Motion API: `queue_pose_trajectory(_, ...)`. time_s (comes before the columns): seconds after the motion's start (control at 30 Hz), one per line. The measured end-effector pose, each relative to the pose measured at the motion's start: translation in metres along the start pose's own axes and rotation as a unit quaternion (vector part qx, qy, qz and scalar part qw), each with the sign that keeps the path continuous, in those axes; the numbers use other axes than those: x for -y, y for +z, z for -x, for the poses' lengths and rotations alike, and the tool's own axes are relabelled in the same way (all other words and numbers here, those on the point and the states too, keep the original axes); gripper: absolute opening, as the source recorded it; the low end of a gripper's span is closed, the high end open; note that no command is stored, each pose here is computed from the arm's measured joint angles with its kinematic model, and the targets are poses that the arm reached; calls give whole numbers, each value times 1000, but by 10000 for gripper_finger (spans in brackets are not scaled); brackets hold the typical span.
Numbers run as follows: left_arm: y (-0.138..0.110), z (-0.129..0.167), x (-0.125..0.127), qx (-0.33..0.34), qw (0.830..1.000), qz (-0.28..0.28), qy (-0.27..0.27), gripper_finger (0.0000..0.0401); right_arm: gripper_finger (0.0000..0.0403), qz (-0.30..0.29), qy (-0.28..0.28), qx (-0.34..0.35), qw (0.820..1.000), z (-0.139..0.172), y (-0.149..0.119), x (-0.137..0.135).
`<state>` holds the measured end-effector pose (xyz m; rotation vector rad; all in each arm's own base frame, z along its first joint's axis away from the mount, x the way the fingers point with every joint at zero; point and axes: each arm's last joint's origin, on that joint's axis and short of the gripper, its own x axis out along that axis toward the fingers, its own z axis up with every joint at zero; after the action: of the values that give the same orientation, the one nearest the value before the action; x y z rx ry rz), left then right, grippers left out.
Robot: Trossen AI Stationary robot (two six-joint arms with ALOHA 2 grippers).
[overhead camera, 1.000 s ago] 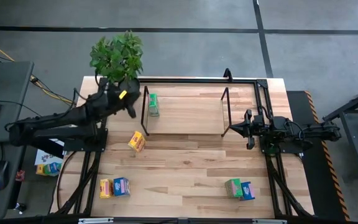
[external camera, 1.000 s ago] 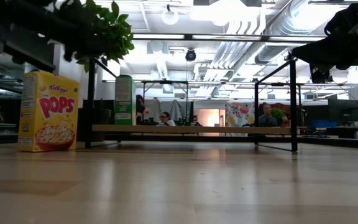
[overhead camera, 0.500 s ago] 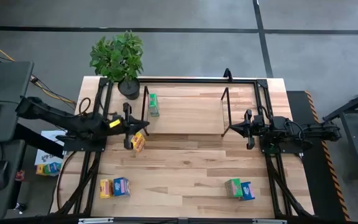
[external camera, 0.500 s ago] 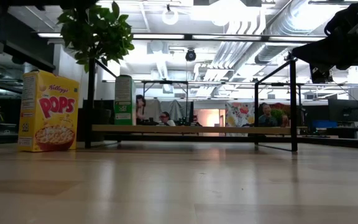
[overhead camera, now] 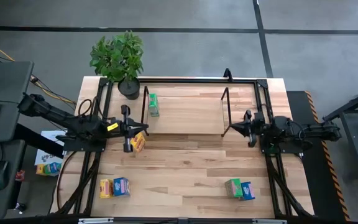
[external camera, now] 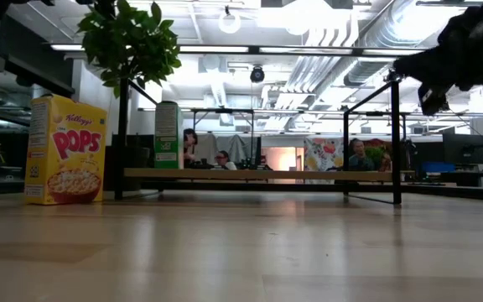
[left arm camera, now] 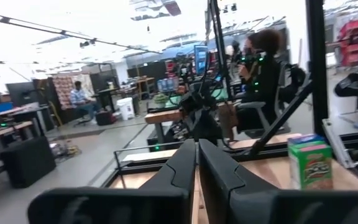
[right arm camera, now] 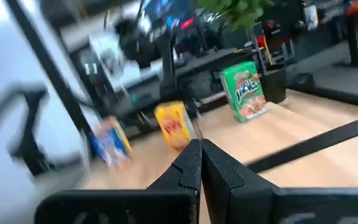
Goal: Stack cereal on shelf
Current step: Put the green cereal box aligned with the other green cereal box on the shelf
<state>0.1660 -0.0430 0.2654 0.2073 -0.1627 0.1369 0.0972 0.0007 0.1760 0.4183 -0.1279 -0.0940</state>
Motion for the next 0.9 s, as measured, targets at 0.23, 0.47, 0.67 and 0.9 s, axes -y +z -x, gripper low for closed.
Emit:
queue_pose_trajectory(0.23, 0, 0, -1, -7, 1000, -6, 25, 46, 4, -23, 25, 142, 989, 1, 27, -9)
queue_pose_trajectory(0.47, 0, 0, -2, -7, 999, -4, 37, 87, 96, -20, 10, 73, 997, -21, 42, -21)
queue_pose_trajectory(0.67, 0, 0, -3, -9, 999, -4, 44, 107, 215, 16, -8, -90, 996, -63, 71, -45)
queue_pose_trajectory(0.9, 0, 0, -3, -12, 999, -4, 47, 106, 249, -97, -101, -381, 914, -99, 100, -76)
